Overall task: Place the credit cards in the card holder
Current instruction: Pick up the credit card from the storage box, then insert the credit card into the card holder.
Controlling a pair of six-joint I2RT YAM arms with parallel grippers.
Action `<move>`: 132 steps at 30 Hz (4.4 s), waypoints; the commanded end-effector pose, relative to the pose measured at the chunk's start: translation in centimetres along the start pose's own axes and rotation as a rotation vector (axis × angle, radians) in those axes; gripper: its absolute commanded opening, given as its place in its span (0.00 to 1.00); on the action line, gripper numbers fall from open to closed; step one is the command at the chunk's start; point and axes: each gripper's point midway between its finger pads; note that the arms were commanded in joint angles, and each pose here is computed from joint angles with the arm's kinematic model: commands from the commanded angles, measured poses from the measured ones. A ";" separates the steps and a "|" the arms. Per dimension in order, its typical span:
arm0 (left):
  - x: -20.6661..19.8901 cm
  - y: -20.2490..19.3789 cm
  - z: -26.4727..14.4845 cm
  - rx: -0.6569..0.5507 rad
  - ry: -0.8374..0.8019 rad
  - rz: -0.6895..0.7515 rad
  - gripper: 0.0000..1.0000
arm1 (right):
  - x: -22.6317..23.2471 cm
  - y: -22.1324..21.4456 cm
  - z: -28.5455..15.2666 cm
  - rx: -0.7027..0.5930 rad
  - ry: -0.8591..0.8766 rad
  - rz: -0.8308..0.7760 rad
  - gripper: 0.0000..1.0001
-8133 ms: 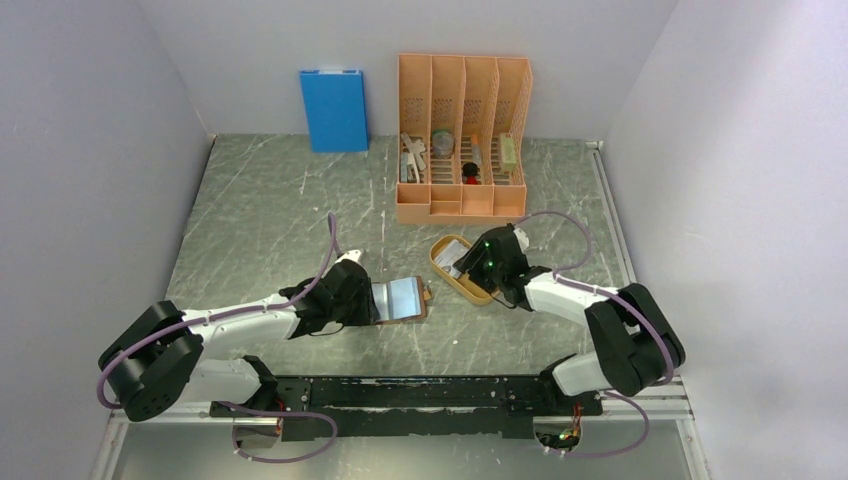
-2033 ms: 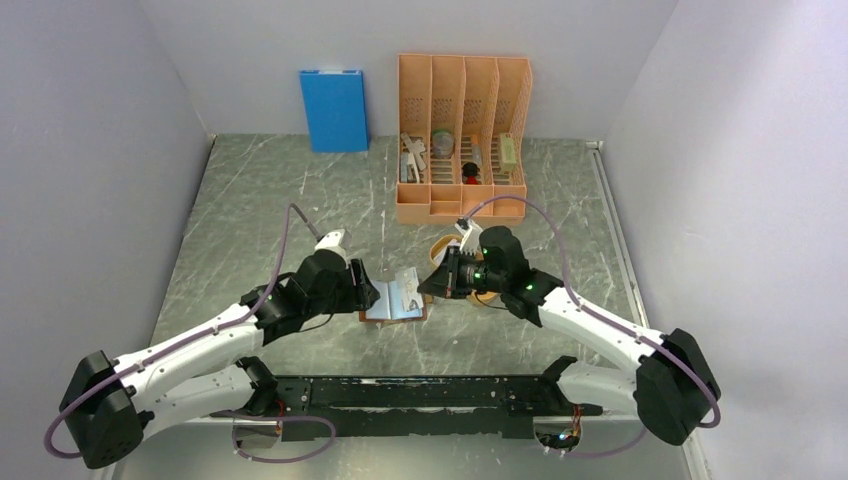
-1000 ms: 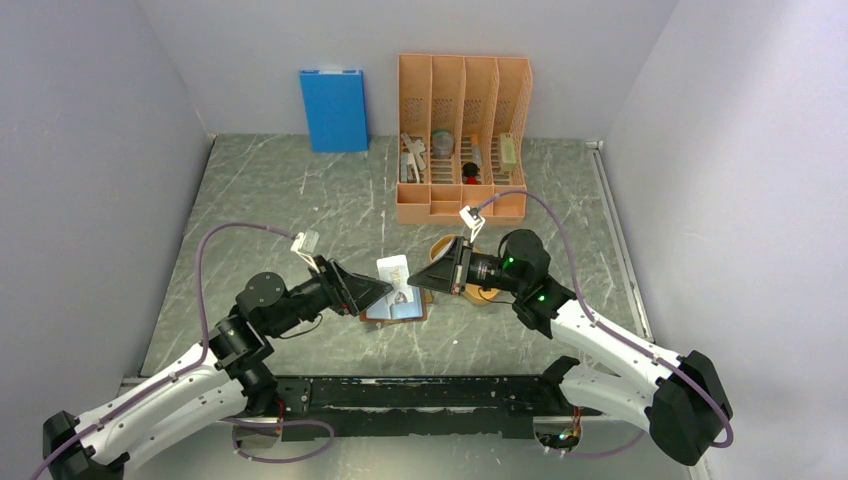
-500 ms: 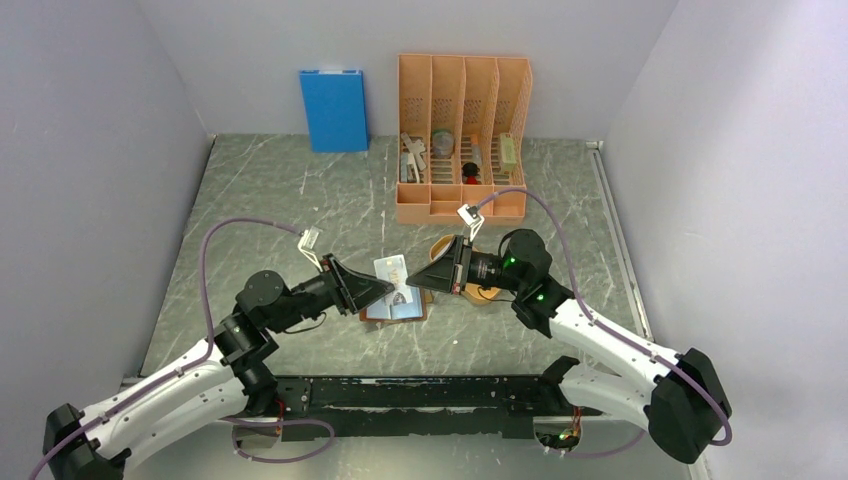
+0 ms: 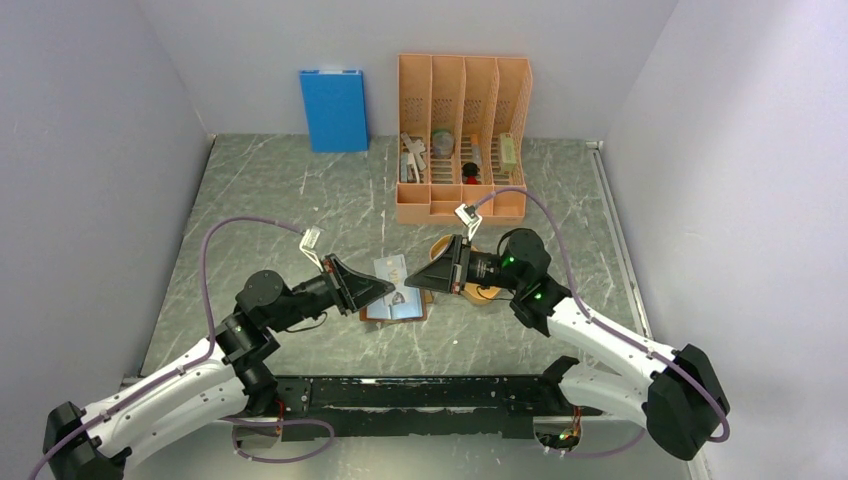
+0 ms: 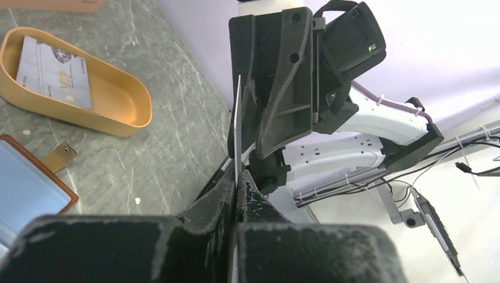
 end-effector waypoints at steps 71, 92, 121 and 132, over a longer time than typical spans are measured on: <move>24.9 -2.0 -5.8 0.040 1.052 0.106 0.14 | -17.5 -8.2 1.5 0.229 -0.611 0.124 0.00; 26.2 -2.7 -6.6 0.062 1.099 0.100 0.10 | -19.4 -10.2 3.2 0.290 -0.586 0.162 0.00; 26.6 -3.0 -7.2 0.075 1.116 0.103 0.09 | -22.3 -10.9 3.4 0.264 -0.676 0.162 0.00; 26.7 -2.9 -7.2 0.073 1.119 0.102 0.09 | -21.4 -12.7 3.7 0.322 -0.632 0.169 0.00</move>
Point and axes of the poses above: each gripper's point midway between its finger pads, its own z axis out along the fingers, its own x axis along the line the jaws close on, y = z × x, and after that the axes turned 15 degrees about -z, right-handed
